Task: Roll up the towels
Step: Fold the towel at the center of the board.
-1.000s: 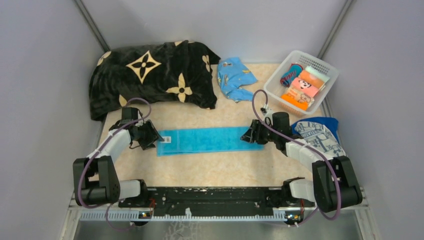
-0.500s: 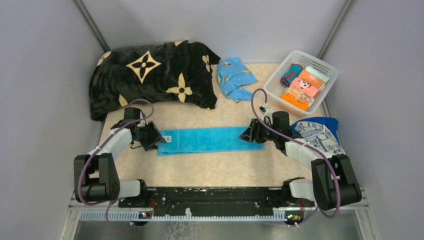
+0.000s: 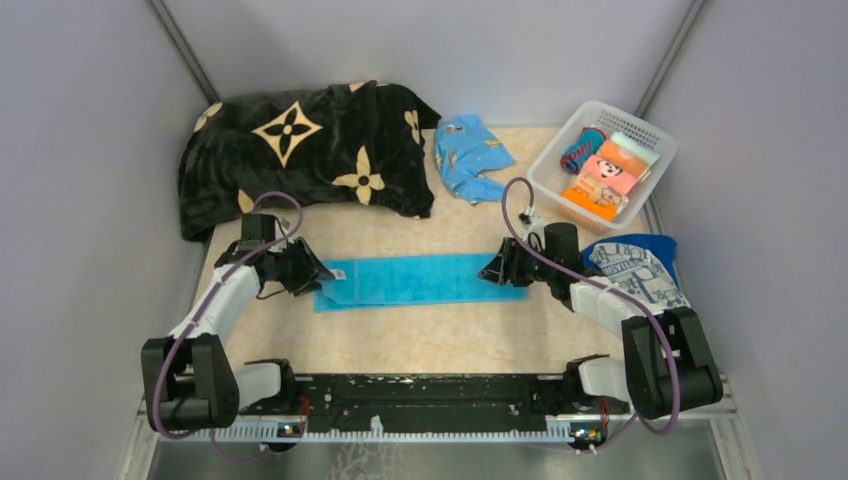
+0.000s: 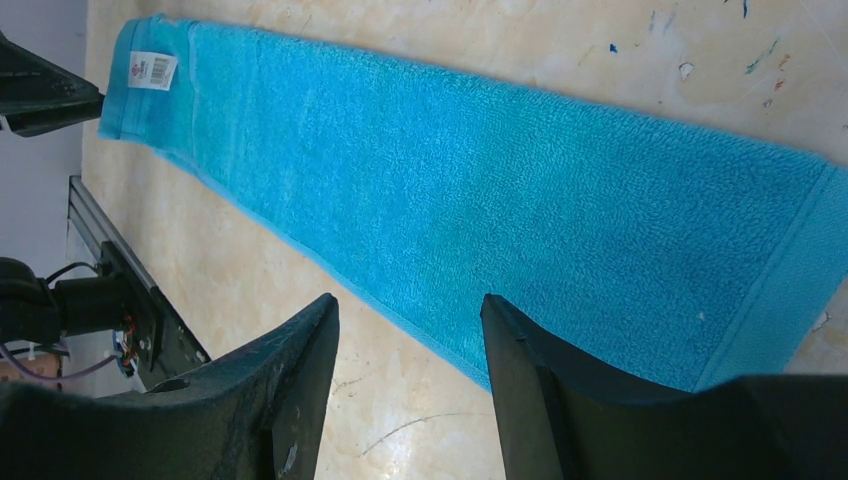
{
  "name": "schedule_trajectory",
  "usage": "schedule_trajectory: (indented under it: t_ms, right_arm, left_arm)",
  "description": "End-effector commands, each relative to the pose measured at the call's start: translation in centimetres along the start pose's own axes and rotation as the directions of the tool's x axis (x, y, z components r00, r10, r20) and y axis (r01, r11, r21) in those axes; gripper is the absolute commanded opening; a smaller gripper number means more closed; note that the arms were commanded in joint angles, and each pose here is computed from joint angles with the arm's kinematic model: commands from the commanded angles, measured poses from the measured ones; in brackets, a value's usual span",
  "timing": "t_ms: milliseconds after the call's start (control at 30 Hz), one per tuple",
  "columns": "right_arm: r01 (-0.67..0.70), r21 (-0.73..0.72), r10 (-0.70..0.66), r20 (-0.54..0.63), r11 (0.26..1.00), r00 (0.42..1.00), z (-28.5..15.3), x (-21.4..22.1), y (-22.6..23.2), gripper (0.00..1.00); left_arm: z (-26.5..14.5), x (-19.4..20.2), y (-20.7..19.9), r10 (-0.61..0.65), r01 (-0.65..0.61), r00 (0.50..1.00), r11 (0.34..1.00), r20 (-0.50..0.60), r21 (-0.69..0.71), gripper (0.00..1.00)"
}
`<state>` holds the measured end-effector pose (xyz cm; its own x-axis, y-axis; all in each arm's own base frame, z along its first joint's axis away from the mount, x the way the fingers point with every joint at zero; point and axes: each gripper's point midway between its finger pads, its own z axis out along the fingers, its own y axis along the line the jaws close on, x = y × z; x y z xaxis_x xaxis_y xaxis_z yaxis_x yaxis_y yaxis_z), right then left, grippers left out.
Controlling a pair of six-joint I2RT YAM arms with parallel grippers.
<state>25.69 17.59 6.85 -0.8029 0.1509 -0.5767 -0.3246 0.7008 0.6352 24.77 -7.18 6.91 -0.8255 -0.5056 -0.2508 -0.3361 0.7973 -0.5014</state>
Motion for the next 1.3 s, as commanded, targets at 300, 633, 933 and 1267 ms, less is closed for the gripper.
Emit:
schedule_trajectory:
  t_ms: [300, 633, 933, 1267]
  right_arm:
    - [0.053, -0.048, -0.052, 0.024, 0.997, 0.998, 0.3, -1.0, 1.0, 0.55]
    - [0.019, 0.055, -0.02, 0.017, 0.998, 1.0, 0.3, -0.8, -0.8, 0.55]
    - [-0.055, 0.167, 0.053, 0.02, 0.984, 0.998, 0.0, 0.2, -3.4, 0.55]
    - [-0.122, 0.272, 0.117, 0.035, 0.954, 0.993, -0.6, 0.6, -6.4, 0.56]
  left_arm:
    - [0.9, 1.2, 0.7, -0.055, 0.055, 0.998, 0.998, -0.02, -0.01, 0.35]
    - [-1.4, 0.5, 1.9, -0.087, 0.085, 0.996, 0.984, 0.0, -0.153, 0.1]
    - [-2.5, 1.2, 3.5, -0.128, 0.115, 0.991, 0.954, -0.028, -0.278, 0.13]
    - [-0.4, 2.9, 5.5, -0.221, 0.178, 0.972, 0.917, -0.083, -0.357, 0.1]
